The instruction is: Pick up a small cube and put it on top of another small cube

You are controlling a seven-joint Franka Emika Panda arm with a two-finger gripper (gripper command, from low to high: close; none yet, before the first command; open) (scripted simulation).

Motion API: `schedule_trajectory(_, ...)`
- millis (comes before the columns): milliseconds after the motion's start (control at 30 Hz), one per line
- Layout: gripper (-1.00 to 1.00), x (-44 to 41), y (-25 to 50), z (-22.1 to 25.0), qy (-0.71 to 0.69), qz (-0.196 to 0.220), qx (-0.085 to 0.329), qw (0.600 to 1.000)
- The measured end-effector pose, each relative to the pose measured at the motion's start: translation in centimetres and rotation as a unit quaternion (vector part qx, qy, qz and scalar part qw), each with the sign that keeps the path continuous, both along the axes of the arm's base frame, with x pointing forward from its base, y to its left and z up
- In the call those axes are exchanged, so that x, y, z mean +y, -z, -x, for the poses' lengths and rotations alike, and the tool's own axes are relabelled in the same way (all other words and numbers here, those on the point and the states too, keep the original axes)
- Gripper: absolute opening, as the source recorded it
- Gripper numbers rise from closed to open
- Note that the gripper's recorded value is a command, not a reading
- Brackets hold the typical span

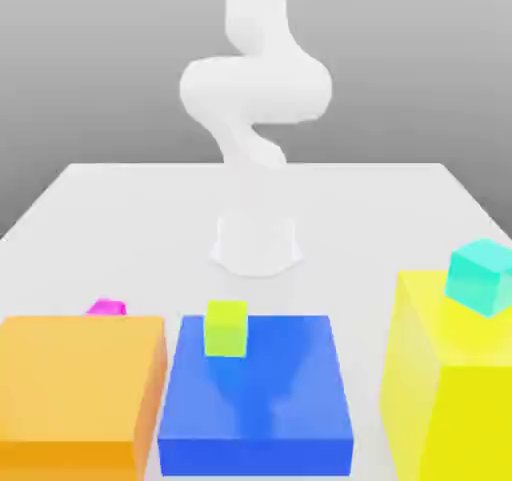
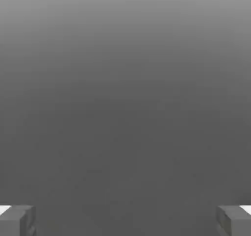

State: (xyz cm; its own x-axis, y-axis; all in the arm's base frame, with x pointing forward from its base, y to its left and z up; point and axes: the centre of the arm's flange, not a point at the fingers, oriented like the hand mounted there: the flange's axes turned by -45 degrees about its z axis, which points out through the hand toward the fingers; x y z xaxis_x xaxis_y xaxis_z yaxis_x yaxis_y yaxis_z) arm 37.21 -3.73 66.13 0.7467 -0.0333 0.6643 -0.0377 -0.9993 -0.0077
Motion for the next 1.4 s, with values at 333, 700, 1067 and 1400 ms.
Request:
schedule_trajectory(333, 0.0, -14.3, 24.9, -0.7, 0.05, -0.007, 0.174, 0.983)
schedule_trajectory(700, 0.0, -20.9, 47.4, 14.5, 0.088, -0.041, 0.348, 0.932)
schedule_trajectory(1067, 0.0, -21.2, 51.3, 14.4, 0.085, -0.036, 0.349, 0.933)
schedule_trajectory(1400, -1.0, -20.3, 53.7, 14.8, 0.085, -0.042, 0.353, 0.931)
